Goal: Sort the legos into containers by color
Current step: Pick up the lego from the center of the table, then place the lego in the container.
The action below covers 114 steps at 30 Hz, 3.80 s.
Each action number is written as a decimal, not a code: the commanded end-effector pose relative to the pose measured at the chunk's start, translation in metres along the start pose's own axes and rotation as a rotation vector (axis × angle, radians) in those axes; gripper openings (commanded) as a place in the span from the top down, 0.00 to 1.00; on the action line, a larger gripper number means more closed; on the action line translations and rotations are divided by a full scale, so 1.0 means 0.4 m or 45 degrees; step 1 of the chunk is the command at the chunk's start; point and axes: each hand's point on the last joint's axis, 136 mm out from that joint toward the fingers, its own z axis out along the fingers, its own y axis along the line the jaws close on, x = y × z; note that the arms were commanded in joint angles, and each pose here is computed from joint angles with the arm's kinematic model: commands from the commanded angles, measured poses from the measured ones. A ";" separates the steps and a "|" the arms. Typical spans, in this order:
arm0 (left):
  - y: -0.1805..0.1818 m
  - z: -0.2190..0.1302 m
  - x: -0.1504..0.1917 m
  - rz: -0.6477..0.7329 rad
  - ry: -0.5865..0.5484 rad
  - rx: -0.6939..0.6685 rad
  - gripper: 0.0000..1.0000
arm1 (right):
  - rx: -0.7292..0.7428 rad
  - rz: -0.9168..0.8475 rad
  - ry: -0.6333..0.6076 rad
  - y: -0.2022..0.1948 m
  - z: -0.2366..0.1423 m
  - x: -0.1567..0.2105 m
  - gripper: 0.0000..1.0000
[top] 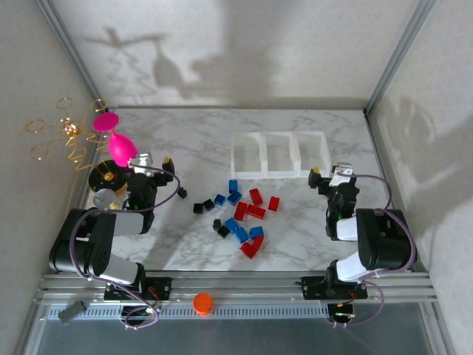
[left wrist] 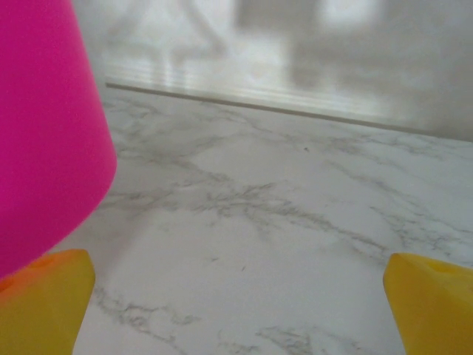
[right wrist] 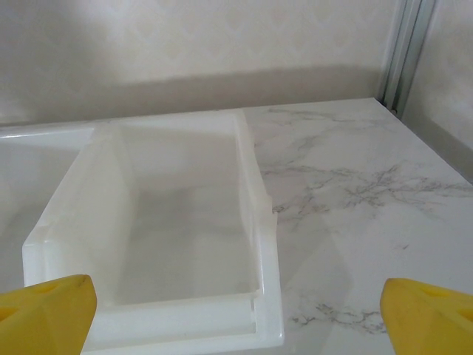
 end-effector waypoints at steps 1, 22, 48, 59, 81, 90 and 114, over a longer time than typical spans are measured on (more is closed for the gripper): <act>-0.018 -0.008 0.007 0.043 0.062 0.028 0.01 | 0.053 0.030 -0.019 -0.012 0.018 -0.058 0.01; -0.158 -0.044 -0.086 -0.078 0.114 0.296 0.01 | 0.327 0.522 0.071 -0.095 -0.033 -0.170 0.01; -0.447 -0.241 -0.080 -0.421 0.282 0.506 0.01 | -0.192 0.361 0.910 0.307 -0.096 0.064 0.01; -0.368 -0.211 -0.046 -0.595 0.275 0.251 0.01 | -0.183 0.257 1.086 0.392 -0.182 0.177 0.03; -0.475 -0.236 0.030 -0.491 0.469 0.422 0.01 | -0.111 0.114 1.125 0.455 -0.175 0.267 0.44; -0.495 -0.235 0.030 -0.471 0.494 0.433 0.00 | -0.116 0.090 1.112 0.459 -0.169 0.260 0.62; -0.497 -0.214 -0.095 -0.556 0.443 0.397 0.01 | -0.307 -0.042 0.794 0.646 0.025 0.002 0.72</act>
